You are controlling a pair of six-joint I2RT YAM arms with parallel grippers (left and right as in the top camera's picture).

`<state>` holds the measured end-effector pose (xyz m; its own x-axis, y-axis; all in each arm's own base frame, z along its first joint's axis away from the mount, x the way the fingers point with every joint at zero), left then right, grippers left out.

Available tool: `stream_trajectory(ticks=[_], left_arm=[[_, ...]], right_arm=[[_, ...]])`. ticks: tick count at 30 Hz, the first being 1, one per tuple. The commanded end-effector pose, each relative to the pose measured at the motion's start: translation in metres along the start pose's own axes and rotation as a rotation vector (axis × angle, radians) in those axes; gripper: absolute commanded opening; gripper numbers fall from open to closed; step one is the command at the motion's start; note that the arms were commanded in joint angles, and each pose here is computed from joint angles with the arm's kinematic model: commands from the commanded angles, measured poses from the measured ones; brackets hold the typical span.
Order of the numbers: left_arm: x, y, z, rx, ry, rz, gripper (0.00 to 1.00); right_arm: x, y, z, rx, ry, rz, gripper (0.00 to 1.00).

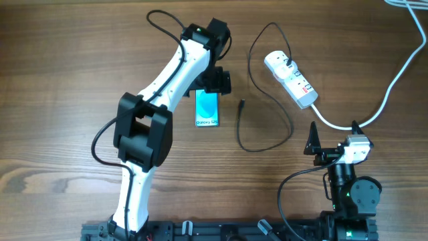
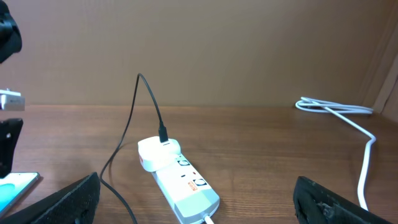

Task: Plug charger to phone and switch on socket
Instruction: 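Lower the open left gripper onto the phone's top edge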

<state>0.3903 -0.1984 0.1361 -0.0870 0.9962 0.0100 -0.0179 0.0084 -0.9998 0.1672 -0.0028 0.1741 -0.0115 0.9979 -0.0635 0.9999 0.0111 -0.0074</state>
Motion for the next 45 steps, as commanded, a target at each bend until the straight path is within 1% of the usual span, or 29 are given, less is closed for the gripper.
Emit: stream_trajectory(ticks=[1, 3, 5, 9, 11, 13, 19, 45], left_arm=[[-0.002, 0.02, 0.006, 0.052, 0.068, 0.02, 1.0], [-0.009, 0.024, 0.009, 0.08, 0.136, 0.1, 1.0], [-0.011, 0.026, 0.01, 0.083, 0.147, 0.119, 1.0], [-0.006, 0.028, 0.006, 0.054, 0.134, 0.07, 1.0], [0.001, 0.028, 0.004, 0.023, 0.066, -0.006, 1.0], [0.004, 0.028, 0.002, 0.009, 0.03, -0.037, 1.0], [0.003, 0.029, 0.002, 0.01, -0.022, -0.038, 1.0], [0.004, 0.032, 0.001, 0.014, 0.008, -0.033, 1.0]], right_arm=[[0.0, 0.0, -0.001, -0.006, 0.012, 0.007, 1.0], [0.0, 0.0, -0.001, -0.006, 0.012, 0.007, 1.0], [0.0, 0.0, -0.001, -0.006, 0.012, 0.007, 1.0], [0.0, 0.0, -0.001, -0.006, 0.012, 0.007, 1.0], [0.0, 0.0, -0.001, -0.006, 0.012, 0.007, 1.0], [0.0, 0.0, -0.001, -0.006, 0.012, 0.007, 1.0], [0.0, 0.0, -0.001, -0.006, 0.012, 0.007, 0.99], [0.0, 0.0, -0.001, -0.006, 0.012, 0.007, 1.0]])
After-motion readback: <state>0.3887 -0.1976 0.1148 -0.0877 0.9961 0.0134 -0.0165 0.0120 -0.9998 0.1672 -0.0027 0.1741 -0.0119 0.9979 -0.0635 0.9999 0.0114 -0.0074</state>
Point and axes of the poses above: each gripper's point midway between its finger pads, its own y axis out along the fingers, its own x axis along the line the jaws close on, z = x × y, the point moved 8 cm from there along -y, back along the fingers, and after that the axes turned 3 degrees about -y, right-handed, at the moved point
